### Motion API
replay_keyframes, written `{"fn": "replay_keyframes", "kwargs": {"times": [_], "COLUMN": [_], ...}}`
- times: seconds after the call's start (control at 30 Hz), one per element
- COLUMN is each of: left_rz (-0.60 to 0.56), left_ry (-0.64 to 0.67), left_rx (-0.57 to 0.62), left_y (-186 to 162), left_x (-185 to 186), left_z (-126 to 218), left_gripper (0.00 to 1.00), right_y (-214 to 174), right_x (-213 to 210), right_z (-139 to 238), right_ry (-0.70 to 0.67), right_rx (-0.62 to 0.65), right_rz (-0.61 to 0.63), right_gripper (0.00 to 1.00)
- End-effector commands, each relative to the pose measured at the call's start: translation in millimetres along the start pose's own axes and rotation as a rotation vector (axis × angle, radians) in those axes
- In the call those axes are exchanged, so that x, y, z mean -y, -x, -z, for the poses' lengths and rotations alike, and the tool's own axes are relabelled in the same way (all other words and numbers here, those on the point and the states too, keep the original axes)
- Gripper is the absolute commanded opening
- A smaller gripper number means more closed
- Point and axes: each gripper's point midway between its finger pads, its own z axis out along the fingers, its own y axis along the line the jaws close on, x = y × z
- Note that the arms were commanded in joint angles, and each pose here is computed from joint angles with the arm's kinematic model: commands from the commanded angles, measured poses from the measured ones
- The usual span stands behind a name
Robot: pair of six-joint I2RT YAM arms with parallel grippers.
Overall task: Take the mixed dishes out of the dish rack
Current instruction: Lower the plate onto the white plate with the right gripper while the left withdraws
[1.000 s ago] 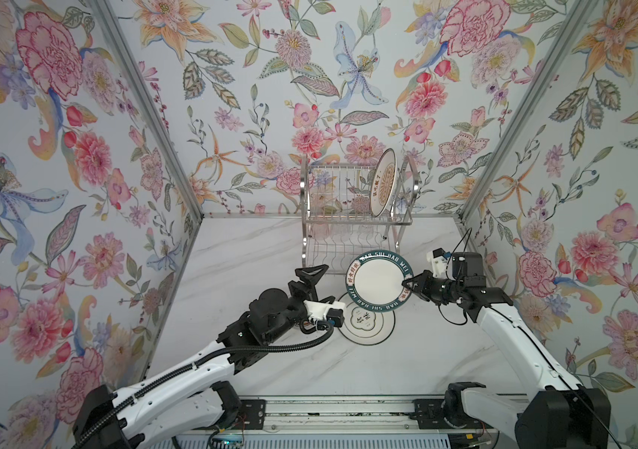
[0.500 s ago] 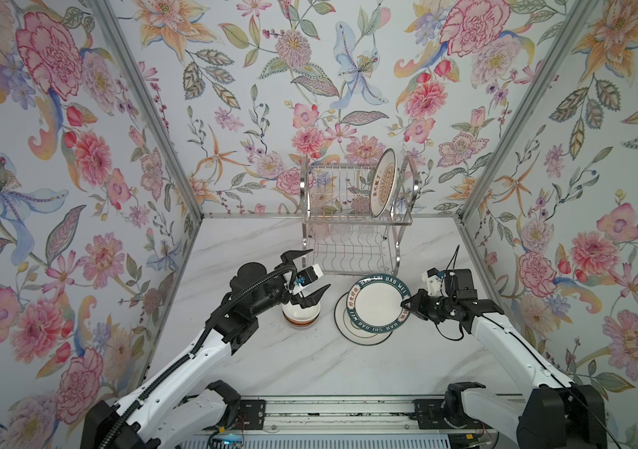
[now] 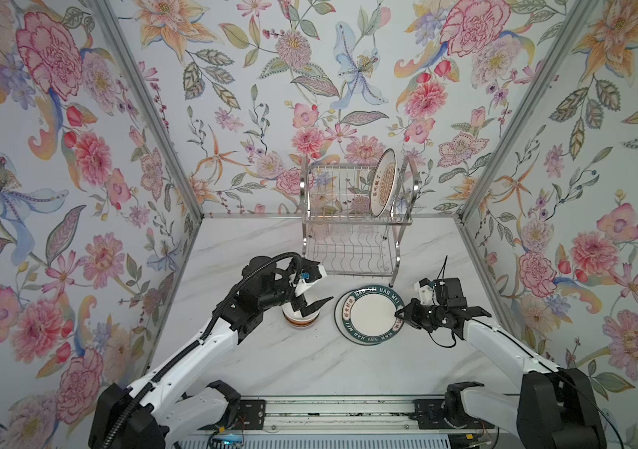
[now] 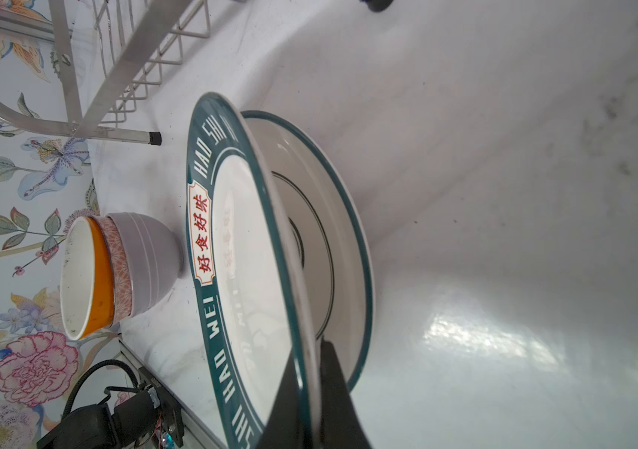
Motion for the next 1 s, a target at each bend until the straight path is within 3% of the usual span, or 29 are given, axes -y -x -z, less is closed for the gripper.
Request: {"fn": "replay_keyframes", "kwargs": {"times": [0.0,0.17,0.4,0.97], "left_rz": [-0.008,0.001,-0.015,-0.024], "left_ry": [0.003,0.009,0.013,0.039], "left_rx": [-0.003,0.002,0.009,0.038], "left_y": [6.4,6.2,6.4,14.9], "left_x": [-6.0,-7.0,-8.1,-12.7], "left_z": [1.9,0.8,-0.3,2.0], "left_gripper": [0.99,0.99,0.99,0.99], "right_y": [6.9,5.2,4.1,2.8], "right_x": [-10.4,-6.7,-2.5,2.9], "right_z": [-3.7,-8.4,-10.3,-15.8], "right_ry": [0.046,0.038,0.014,-0.091], "right_rx": [0.02,0.01,0.003,-0.038], "right_rz": [0.018,0.013,0.011,0.056], "right_gripper": [0.0,0.0,0.1,0.41]}}
